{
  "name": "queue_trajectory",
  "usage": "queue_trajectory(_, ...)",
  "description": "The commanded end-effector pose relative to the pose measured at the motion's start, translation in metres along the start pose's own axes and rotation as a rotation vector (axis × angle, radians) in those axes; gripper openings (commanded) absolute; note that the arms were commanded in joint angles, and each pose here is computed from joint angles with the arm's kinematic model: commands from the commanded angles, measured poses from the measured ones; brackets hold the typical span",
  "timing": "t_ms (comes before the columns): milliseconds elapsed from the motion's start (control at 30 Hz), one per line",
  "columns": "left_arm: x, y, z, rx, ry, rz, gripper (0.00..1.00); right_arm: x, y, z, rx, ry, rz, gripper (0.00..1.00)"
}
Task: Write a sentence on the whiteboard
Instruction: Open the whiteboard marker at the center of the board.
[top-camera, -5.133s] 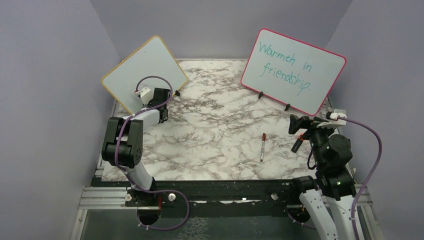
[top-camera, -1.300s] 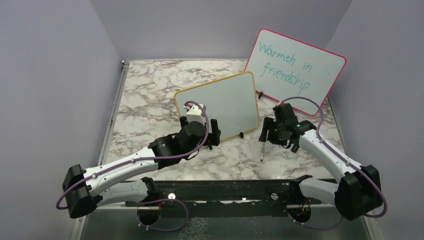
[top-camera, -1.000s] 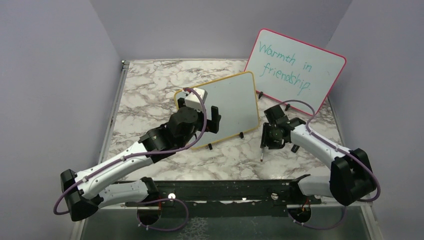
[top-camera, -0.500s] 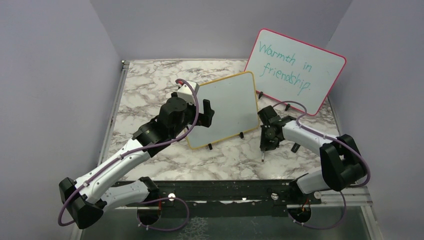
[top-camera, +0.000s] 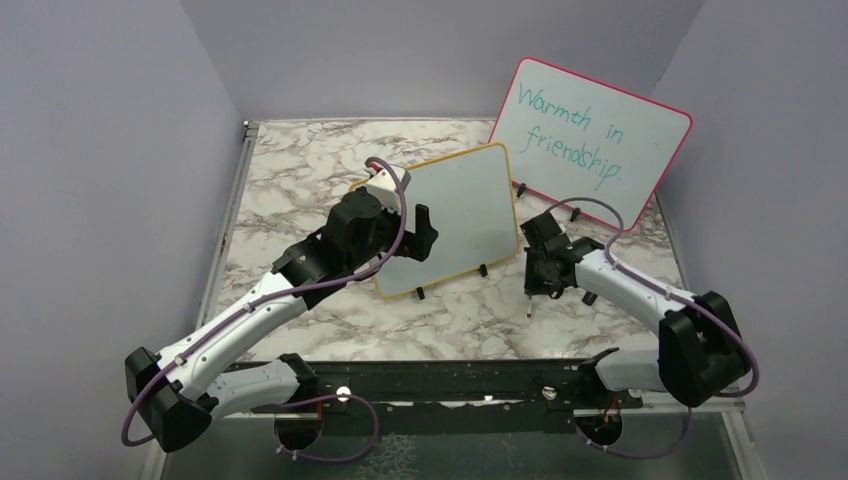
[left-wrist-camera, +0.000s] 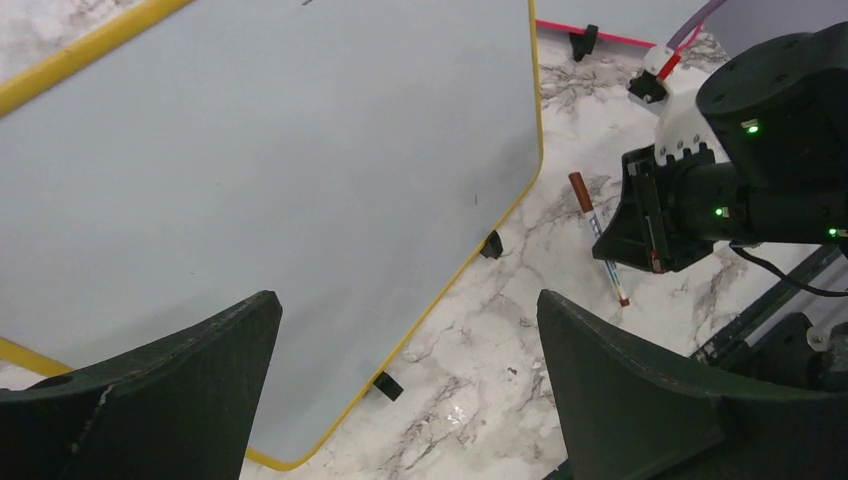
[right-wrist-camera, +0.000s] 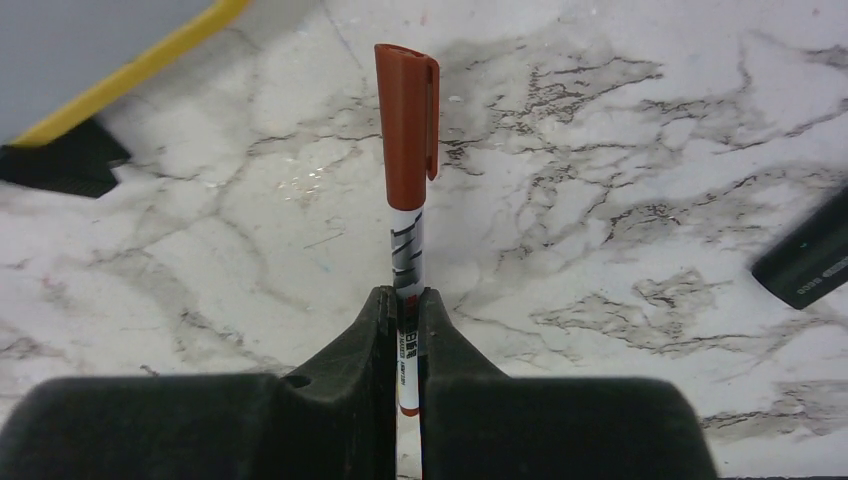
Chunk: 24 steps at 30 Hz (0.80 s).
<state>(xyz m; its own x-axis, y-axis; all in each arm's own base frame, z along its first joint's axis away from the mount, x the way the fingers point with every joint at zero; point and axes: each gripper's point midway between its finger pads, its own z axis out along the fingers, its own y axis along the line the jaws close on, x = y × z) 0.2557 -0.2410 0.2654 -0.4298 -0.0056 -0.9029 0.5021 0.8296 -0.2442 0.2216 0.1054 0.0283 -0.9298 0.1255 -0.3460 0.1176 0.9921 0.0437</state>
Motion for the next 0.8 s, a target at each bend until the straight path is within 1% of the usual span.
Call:
queue_trajectory(0,-0.01,-0.019,-0.002,0.082,0.012,-0.06,0.99,-0.023,0.01,-0.03,-0.056,-0.128,-0.062,0.0)
queue_trajectory(233,-0.006,-0.029,0.003,0.117,0.067,-0.146,0.99,-0.052,0.06,-0.086,-0.311,-0.294,-0.25,0.01)
queue_trajectory(467,-0.006,-0.024,0.007,0.124,0.1,-0.21,0.98,-0.069,0.108,-0.126,-0.423,-0.414,-0.466,0.0)
queue_trajectory(633,-0.005,-0.029,0.01,0.158,0.115,-0.276,0.95,-0.069,0.137,-0.144,-0.492,-0.469,-0.61,0.0)
queue_trajectory(767,-0.004,-0.034,0.013,0.188,0.111,-0.346,0.91,-0.061,0.166,-0.158,-0.553,-0.522,-0.734,0.01)
